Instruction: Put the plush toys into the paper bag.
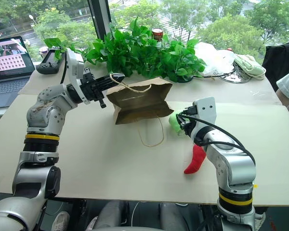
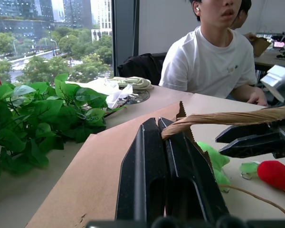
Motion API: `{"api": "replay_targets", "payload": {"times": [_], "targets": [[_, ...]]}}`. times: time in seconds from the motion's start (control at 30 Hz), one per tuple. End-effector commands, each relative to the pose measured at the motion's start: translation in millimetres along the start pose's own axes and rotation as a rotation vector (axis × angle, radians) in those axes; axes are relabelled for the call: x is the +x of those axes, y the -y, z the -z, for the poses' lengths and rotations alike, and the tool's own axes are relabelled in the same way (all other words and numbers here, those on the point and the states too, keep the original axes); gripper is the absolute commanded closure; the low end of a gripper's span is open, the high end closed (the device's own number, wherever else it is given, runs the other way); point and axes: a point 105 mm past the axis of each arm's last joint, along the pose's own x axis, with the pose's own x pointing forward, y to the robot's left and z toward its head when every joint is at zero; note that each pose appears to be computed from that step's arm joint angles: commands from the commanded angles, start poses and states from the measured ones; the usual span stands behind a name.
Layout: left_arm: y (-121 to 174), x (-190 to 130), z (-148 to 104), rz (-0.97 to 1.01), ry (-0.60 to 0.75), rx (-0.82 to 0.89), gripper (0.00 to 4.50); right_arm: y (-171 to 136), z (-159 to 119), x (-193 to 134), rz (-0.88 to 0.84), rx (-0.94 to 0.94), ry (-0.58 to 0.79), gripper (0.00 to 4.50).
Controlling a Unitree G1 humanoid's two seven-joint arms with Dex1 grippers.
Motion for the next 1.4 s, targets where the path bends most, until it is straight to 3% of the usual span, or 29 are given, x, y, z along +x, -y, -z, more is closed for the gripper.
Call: {"api": "replay_targets", "payload": {"times": [0.03,0.13,0.43,0.53,0.77,0.9,1.07,1.2,1.4], "targets": [[-2,1,-18,0.001,0.038,0.041,4.50,2,-1,6,0.032,-0.015,-0.003,0.93],[-2,1,-18,0.001,0.038,0.042,4.50,2,7,17,0.056,-0.006,-0.040,0.04],[-3,1,-20,-0.005,0.039,0.047,4.50,4,22,31,0.100,-0.051,-0.093,0.04],[-4,1,-20,-0.007,0.040,0.046,4.50,4,18,30,0.105,-0.064,-0.073,0.72],[-4,1,-20,-0.012,0.042,0.041,4.50,4,18,29,0.104,-0.102,-0.078,3.15],[-7,2,-21,-0.025,0.051,0.022,4.50,10,9,24,0.122,-0.125,-0.039,3.15],[-15,3,-25,-0.064,0.076,-0.030,4.50,18,-30,-1,0.109,-0.180,0.088,3.15],[-19,4,-27,-0.079,0.085,-0.051,4.50,8,-62,-27,0.002,-0.204,0.189,3.15],[-17,6,-25,-0.073,0.081,-0.061,4.50,-36,-87,-51,-0.275,-0.243,0.261,3.15]]}}
